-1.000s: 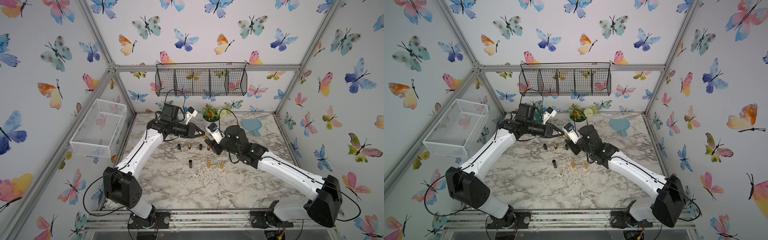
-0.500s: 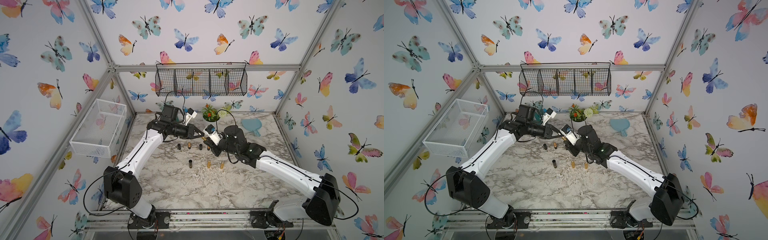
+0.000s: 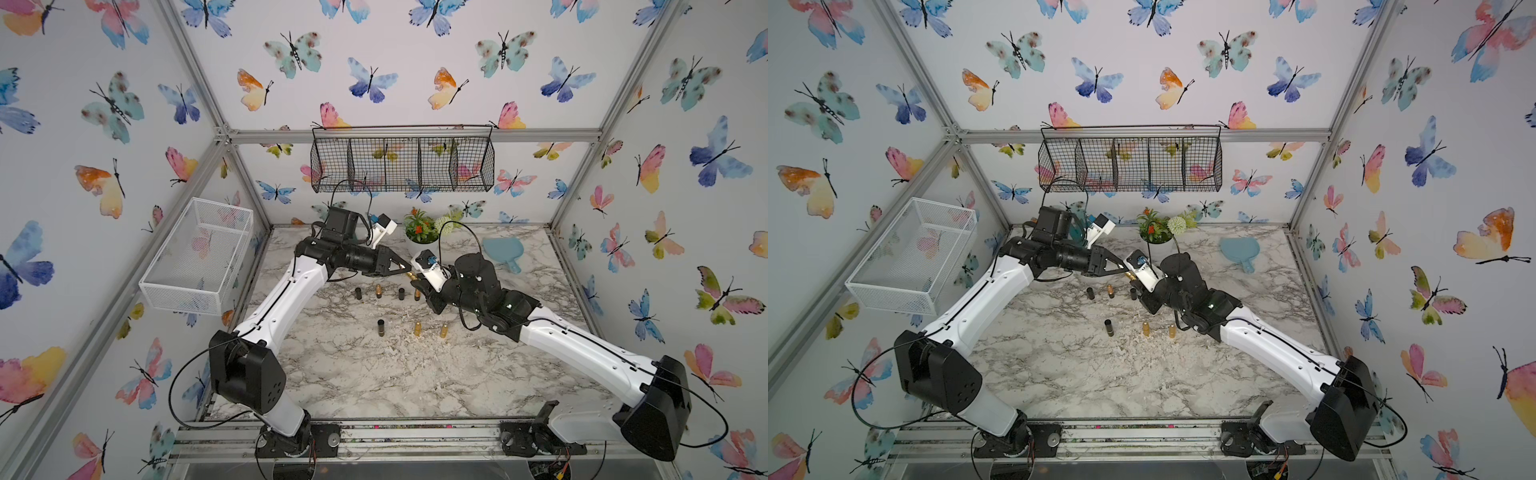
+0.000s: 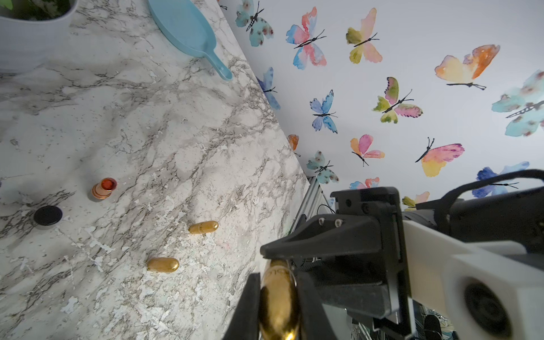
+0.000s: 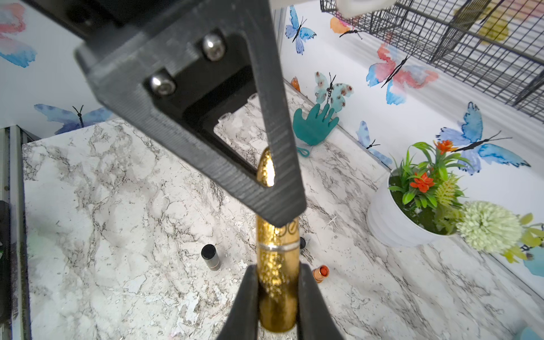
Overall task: Open the lipstick cap
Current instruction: Open the cover of the lipstick, then place the cover at the center of the board.
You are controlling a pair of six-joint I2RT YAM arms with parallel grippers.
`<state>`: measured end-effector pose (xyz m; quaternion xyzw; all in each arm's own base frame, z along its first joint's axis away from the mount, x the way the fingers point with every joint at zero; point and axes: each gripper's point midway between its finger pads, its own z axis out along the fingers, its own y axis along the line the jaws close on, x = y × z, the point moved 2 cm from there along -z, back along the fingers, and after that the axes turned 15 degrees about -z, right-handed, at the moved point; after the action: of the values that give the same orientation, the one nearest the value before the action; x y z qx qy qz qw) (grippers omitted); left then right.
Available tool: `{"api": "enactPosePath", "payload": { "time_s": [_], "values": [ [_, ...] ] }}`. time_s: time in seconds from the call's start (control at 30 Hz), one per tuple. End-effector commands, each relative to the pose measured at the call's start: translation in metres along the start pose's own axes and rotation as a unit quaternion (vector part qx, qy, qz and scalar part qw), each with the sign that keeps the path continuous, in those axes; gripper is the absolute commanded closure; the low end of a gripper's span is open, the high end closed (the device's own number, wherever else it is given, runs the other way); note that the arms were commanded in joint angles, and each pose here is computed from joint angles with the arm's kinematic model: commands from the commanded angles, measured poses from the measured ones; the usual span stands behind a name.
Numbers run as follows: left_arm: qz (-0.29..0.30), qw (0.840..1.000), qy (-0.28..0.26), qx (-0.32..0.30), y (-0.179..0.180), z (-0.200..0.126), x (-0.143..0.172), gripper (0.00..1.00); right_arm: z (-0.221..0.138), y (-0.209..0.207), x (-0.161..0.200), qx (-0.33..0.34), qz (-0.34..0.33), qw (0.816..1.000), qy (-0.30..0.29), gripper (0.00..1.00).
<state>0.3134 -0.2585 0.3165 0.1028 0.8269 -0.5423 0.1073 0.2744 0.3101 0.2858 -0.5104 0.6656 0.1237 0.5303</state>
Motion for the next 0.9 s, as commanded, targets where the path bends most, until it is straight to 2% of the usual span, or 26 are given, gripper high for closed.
{"api": "enactPosePath", "payload": {
  "time_s": [0.0, 0.6, 0.73, 0.87],
  "values": [
    [-0.013, 0.997, -0.061, -0.050, 0.031, -0.027, -0.031, 1.00, -0.013, -0.013, 0.024, 0.042, 0.009, 0.998, 0.052, 0.98],
    [-0.016, 0.997, -0.066, -0.030, 0.026, -0.033, -0.045, 1.00, -0.031, -0.023, 0.023, 0.076, 0.013, 0.996, 0.055, 0.98],
    [0.009, 0.994, -0.075, -0.074, 0.024, -0.012, -0.052, 1.00, -0.048, -0.032, 0.016, 0.101, 0.018, 0.993, 0.052, 0.98],
    [0.043, 0.983, -0.094, -0.150, 0.025, 0.027, -0.062, 1.00, -0.082, -0.046, 0.005, 0.146, 0.026, 0.988, 0.036, 0.98]
  ]
}}
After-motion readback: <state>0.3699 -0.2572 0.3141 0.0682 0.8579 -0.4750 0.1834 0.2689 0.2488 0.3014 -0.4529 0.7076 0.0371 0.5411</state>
